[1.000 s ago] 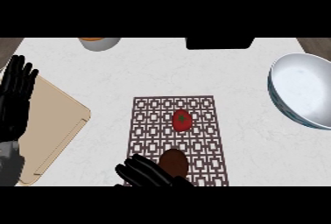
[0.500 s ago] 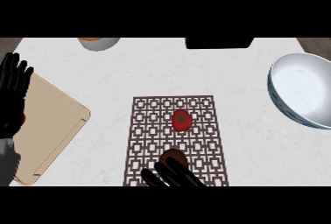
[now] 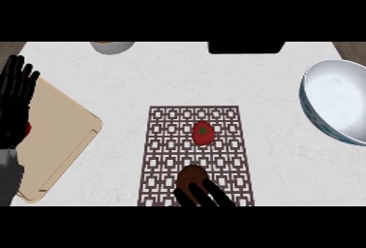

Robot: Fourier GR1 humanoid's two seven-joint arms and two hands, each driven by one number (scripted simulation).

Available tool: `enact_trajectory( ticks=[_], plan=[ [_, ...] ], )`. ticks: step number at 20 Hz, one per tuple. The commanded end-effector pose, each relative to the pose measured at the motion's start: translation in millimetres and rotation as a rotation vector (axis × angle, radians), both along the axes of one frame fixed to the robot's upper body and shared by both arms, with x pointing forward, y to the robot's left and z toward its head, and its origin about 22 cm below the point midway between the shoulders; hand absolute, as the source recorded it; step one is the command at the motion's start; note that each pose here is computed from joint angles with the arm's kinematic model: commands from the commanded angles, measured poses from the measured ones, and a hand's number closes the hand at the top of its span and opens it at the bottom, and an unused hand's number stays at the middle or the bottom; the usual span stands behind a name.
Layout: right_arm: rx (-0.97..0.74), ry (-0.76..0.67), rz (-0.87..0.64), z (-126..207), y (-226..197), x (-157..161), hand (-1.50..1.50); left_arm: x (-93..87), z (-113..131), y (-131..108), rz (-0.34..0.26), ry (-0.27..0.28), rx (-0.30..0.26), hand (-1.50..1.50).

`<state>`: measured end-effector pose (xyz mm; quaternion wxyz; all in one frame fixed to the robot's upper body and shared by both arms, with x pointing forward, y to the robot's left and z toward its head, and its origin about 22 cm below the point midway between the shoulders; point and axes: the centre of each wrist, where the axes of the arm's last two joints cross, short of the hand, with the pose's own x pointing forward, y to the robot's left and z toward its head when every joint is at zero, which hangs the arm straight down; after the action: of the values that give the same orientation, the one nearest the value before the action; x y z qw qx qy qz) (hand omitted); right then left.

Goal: Pick the cupcake from the placemat and place it in the bowl

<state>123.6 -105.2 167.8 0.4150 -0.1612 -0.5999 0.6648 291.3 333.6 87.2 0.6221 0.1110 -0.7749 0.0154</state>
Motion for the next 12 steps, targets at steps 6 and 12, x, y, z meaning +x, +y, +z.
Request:
enact_trajectory(
  ticks=[6, 12],
  plan=[
    [-0.092, 0.074, 0.016, 23, 2, 2, -1.50, 11.5, 3, -9, -0.014, 0.001, -0.002, 0.00],
    [-0.092, 0.111, -0.008, 8, 7, 23, -1.50, -2.1, 14, -6, -0.019, -0.003, -0.007, 0.00]
  ],
)
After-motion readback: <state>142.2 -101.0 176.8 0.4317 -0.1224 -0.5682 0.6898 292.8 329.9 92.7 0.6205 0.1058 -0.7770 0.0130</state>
